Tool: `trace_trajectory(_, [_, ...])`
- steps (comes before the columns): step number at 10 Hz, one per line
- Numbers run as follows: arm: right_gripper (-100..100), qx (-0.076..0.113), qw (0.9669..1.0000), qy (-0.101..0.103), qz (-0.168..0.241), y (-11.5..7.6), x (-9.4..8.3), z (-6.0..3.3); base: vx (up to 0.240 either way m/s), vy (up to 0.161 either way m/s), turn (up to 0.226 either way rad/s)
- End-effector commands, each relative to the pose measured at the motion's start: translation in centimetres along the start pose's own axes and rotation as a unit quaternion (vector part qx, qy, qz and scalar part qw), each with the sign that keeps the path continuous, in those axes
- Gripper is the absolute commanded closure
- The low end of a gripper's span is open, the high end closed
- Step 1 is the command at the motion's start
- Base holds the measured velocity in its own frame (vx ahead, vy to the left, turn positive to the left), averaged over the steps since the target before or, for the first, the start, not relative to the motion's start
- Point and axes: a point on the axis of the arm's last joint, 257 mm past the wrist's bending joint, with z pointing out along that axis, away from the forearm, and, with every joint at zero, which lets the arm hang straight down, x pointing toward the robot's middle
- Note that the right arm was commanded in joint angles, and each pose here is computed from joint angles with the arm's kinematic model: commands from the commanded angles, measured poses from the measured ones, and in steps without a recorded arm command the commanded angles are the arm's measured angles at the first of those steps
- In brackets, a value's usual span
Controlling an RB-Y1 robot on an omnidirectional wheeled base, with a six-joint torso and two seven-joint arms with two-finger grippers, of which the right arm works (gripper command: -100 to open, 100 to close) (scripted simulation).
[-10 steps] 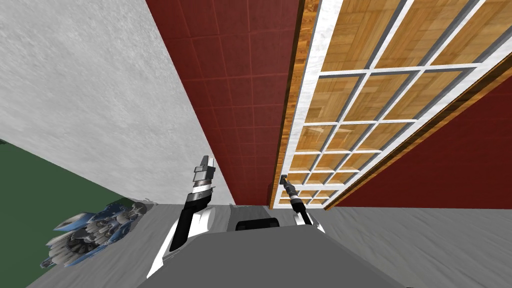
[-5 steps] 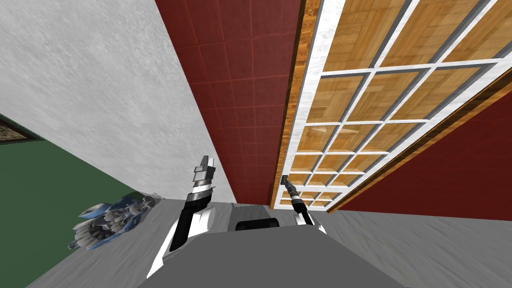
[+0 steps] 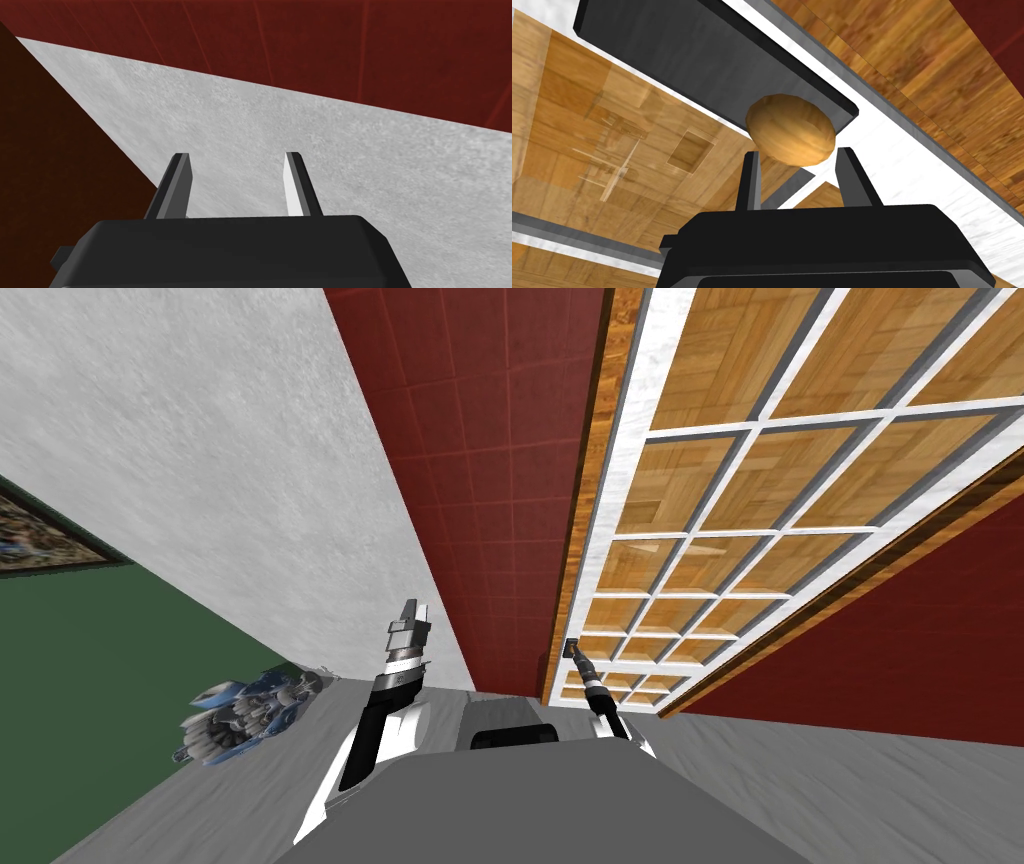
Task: Pull the door open
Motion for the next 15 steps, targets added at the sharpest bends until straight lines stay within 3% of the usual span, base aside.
trace_trajectory(1, [100,-0.001,0.9997,0.011,0.023,0.7,1.6,-0.23,-0.019,-0.010,0.020])
trace_trajectory(5, [100,0.004,0.9975,0.003,0.070,0.3,1.0,-0.34,-0.025,-0.005,0.054])
trace_trajectory(8, [100,0.008,0.9932,-0.004,0.116,-0.1,0.5,-0.47,-0.027,-0.004,0.077])
trace_trajectory(9, [100,0.008,0.9931,-0.005,0.117,-0.1,0.5,-0.47,-0.021,-0.013,0.052])
trace_trajectory(10, [100,0.010,0.9904,-0.009,0.138,-0.3,0.2,-0.54,-0.039,-0.004,0.092])
trace_trajectory(11, [100,0.010,0.9900,-0.009,0.140,-0.3,0.2,-0.54,-0.035,-0.006,0.020])
trace_trajectory(12, [100,0.012,0.9867,-0.013,0.162,-0.5,0.0,-0.61,-0.030,-0.014,0.048])
trace_trajectory(13, [100,0.012,0.9863,-0.013,0.164,-0.5,0.0,-0.61,-0.026,-0.012,0.055])
trace_trajectory(14, [100,0.014,0.9823,-0.017,0.186,-0.7,-0.3,-0.68,-0.028,-0.005,0.085])
trace_trajectory(15, [100,0.014,0.9821,-0.017,0.187,-0.7,-0.3,-0.68,-0.027,-0.005,0.046])
